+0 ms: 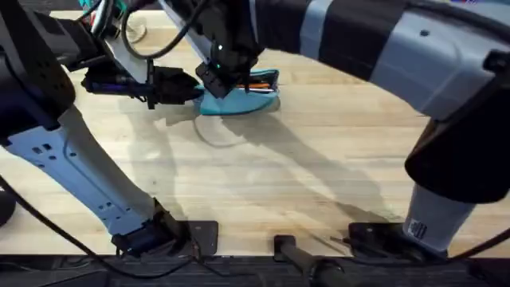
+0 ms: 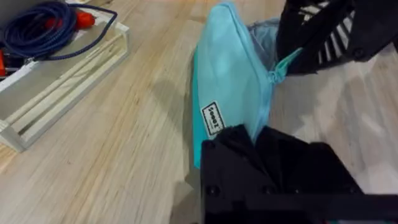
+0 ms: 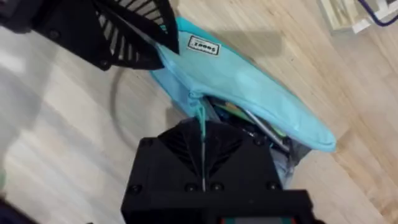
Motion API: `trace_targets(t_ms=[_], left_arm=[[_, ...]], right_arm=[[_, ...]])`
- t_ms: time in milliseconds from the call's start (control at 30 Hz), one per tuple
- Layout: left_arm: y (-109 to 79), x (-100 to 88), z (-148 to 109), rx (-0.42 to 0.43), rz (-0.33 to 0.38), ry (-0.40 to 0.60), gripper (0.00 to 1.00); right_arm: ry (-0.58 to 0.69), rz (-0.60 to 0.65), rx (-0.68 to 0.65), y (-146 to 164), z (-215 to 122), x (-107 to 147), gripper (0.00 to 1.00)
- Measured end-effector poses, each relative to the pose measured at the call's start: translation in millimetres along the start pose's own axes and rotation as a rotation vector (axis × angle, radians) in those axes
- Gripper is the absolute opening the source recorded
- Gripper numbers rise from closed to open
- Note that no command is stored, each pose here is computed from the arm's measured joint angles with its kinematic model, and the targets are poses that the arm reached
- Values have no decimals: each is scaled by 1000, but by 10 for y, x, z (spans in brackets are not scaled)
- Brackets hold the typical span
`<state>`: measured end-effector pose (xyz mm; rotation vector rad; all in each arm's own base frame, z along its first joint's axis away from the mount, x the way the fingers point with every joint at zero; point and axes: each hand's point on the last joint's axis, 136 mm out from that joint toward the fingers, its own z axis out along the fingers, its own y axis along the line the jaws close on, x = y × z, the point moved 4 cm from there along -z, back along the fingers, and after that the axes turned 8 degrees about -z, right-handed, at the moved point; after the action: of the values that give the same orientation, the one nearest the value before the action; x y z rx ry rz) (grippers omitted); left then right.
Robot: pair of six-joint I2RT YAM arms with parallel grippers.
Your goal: Unzip the bag, pick up the pens from the table one at a time and place them inside, then zip the bag closed.
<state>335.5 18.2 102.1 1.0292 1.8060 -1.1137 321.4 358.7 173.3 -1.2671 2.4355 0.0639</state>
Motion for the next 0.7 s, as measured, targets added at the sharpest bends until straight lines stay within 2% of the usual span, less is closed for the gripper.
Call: trace_targets(t_ms=[333, 700], left_arm=[[1, -4, 3, 0, 1, -2, 42], [12, 2, -5, -5, 7, -2, 42]], right_arm=[[4, 59, -123, -110, -5, 45, 30], [80, 84, -136, -261, -14, 228, 31]])
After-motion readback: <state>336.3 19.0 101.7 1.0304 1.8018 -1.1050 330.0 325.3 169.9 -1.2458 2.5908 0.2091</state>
